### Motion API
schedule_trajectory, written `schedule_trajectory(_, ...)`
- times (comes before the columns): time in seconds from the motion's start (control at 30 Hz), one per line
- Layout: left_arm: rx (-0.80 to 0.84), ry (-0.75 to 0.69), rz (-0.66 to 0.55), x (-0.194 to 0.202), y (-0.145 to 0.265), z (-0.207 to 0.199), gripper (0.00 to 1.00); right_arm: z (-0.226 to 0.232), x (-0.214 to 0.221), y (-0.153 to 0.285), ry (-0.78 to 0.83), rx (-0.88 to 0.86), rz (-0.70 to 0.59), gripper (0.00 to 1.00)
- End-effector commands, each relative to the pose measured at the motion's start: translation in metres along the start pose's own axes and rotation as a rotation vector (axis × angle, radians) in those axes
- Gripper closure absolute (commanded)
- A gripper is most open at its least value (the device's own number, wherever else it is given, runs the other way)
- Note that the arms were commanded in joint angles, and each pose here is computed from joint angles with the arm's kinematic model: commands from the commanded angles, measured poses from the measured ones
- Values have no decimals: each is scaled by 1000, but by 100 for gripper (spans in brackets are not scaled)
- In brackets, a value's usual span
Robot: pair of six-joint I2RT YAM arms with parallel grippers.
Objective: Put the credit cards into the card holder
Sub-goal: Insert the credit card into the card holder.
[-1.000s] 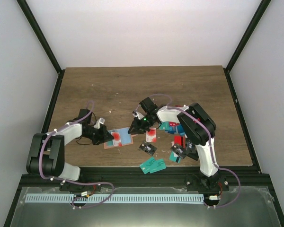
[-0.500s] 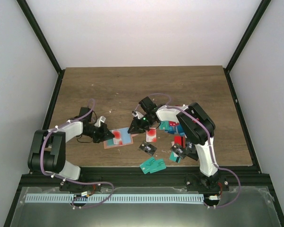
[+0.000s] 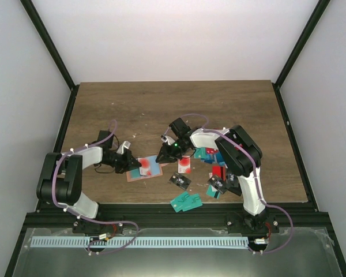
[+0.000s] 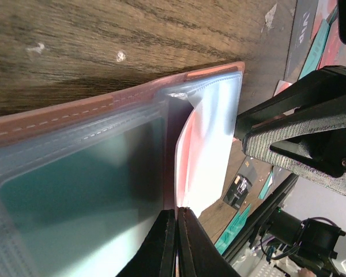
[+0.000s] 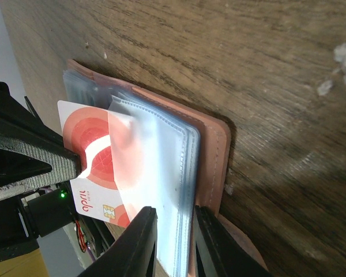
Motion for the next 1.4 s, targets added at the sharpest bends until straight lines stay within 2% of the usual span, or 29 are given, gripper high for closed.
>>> schedule_trajectory(0.0, -12, -19, -21, -7, -1, -1, 96, -6, 0, -6, -1, 37, 11, 79)
schedule_trajectory(1.37, -23, 4, 22, -2, -45, 7, 96, -7, 3, -5, 11, 43, 29, 80)
Point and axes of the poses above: each gripper's point midway between its finger pads, its own y axis back along the fingers, its own z axis along the line the jaws close on, x = y × z, the point moved 2 cm from there along y, back along the fingers, and after that the axes turned 13 degrees about y, right-handed, at the moved point
